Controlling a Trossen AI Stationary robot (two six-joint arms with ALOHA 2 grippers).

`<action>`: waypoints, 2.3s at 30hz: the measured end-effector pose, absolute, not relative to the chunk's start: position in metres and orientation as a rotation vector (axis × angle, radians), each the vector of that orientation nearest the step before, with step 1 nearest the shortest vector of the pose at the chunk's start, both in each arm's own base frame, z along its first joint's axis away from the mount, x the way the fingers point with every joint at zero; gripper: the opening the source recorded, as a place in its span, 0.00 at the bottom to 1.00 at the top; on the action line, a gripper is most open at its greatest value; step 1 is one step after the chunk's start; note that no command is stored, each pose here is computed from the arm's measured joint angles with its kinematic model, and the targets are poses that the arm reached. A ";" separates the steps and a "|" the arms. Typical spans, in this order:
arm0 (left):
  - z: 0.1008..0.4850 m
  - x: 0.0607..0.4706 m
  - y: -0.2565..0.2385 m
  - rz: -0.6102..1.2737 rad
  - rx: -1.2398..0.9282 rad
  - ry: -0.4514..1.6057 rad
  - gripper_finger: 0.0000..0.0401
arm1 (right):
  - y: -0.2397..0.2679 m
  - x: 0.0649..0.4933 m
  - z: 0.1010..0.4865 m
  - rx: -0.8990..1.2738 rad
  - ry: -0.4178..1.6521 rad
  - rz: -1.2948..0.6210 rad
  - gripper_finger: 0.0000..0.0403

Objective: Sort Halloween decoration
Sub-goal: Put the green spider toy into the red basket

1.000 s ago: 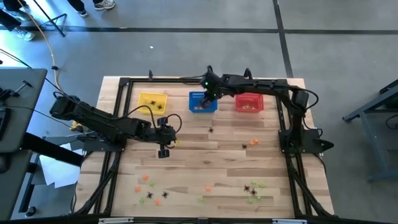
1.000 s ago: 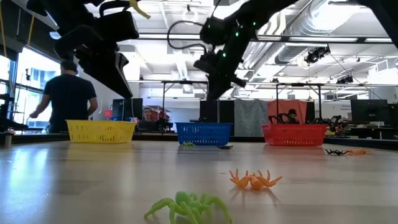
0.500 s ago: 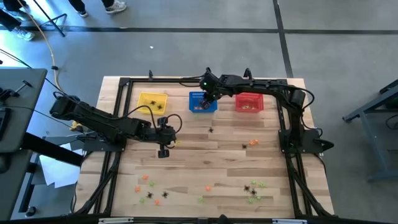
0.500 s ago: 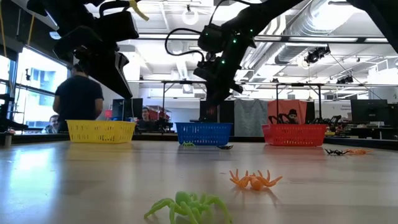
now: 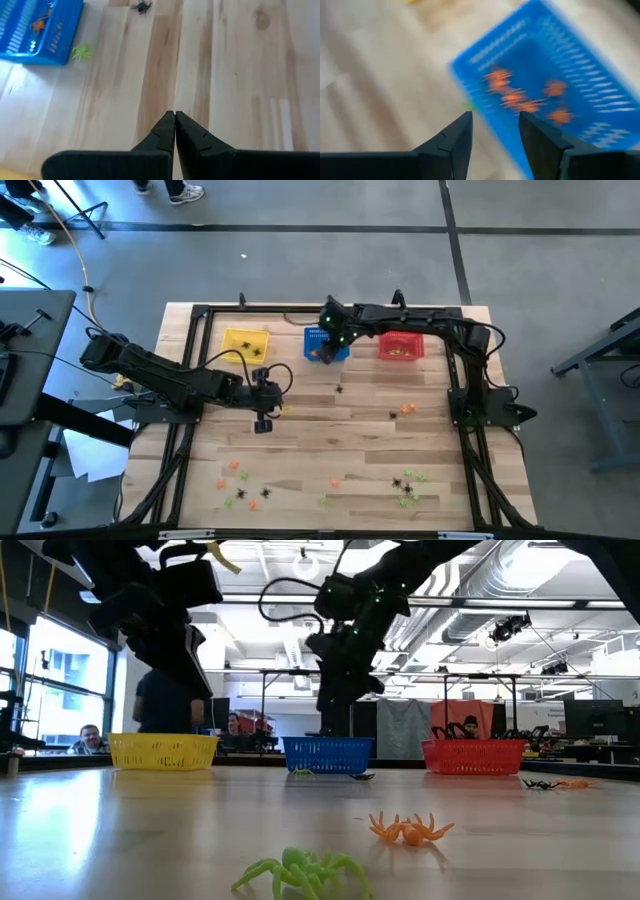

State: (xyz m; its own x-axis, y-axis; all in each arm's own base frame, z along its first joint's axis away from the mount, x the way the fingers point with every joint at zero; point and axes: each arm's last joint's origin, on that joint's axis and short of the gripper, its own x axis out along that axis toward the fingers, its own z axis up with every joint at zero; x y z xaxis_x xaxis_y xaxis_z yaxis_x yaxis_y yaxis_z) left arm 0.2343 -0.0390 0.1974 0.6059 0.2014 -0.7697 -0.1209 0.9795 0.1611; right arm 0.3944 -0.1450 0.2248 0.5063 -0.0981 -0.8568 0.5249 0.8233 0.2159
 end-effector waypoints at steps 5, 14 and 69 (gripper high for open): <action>0.194 0.229 -0.037 0.229 0.097 0.954 0.00 | -0.108 0.406 0.225 0.417 0.993 -0.339 0.33; 0.196 0.231 -0.036 0.274 0.105 0.922 0.00 | -0.045 0.417 0.224 0.280 1.019 -0.310 0.29; 0.091 0.299 0.042 0.636 -0.046 0.538 0.42 | 0.110 0.321 0.269 0.142 1.154 -0.683 0.29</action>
State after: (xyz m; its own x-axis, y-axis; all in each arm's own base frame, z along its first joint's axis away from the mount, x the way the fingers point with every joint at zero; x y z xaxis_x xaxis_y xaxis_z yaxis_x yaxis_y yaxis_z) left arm 0.2985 0.0421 0.0913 0.6730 0.5528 -0.4913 -0.5763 0.8083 0.1201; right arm 0.3214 0.1096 0.2693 0.2295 -0.4237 -0.8763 0.5639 0.7917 -0.2351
